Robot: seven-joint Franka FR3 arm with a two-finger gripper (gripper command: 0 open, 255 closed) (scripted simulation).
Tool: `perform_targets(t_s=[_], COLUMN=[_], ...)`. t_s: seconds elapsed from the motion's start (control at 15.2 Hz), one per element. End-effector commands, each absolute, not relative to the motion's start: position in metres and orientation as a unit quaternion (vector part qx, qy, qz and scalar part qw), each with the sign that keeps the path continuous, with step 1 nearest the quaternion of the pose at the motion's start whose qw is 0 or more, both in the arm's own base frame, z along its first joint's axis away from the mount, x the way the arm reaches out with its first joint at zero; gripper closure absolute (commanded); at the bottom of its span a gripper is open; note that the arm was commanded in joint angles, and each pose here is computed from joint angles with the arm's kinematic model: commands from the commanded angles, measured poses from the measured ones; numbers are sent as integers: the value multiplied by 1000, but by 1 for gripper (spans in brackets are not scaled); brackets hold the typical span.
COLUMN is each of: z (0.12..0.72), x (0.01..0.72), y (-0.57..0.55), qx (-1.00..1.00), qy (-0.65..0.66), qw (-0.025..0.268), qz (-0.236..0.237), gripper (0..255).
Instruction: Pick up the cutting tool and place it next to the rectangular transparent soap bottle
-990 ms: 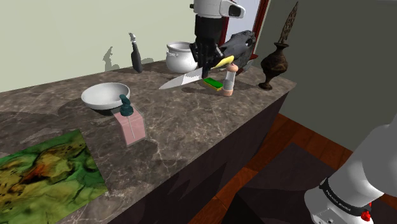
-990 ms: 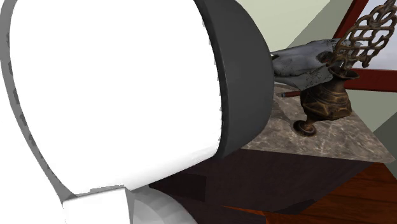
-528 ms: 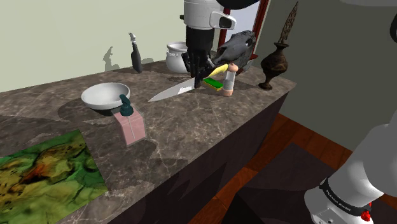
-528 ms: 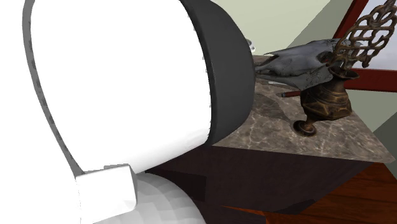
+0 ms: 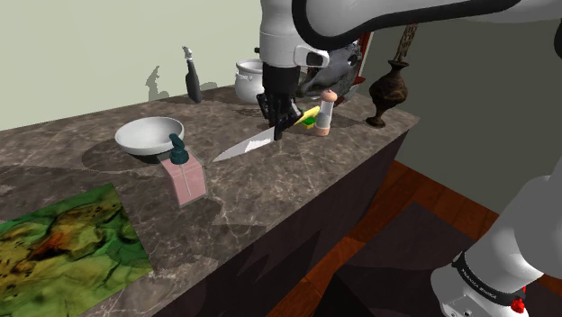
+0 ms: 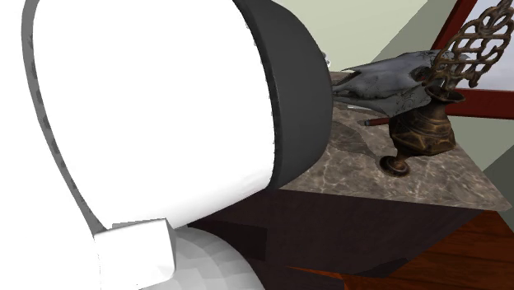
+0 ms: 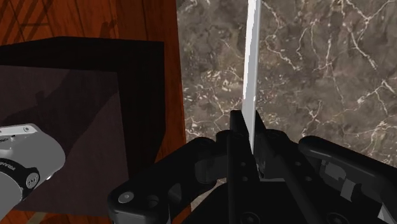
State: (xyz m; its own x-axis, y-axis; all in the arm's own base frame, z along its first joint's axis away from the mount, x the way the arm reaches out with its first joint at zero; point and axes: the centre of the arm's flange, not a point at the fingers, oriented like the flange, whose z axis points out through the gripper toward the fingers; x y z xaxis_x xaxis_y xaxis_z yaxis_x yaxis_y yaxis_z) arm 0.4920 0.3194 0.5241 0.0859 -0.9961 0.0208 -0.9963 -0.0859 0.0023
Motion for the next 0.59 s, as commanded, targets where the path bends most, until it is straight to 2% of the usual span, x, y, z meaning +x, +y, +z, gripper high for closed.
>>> perform_targets(t_s=[0.0,0.53], z=[514,472], x=[492,492], y=[319,319], qx=[737,737], qy=[-676,-676], qw=[8,8], qz=[7,7], gripper=[255,255])
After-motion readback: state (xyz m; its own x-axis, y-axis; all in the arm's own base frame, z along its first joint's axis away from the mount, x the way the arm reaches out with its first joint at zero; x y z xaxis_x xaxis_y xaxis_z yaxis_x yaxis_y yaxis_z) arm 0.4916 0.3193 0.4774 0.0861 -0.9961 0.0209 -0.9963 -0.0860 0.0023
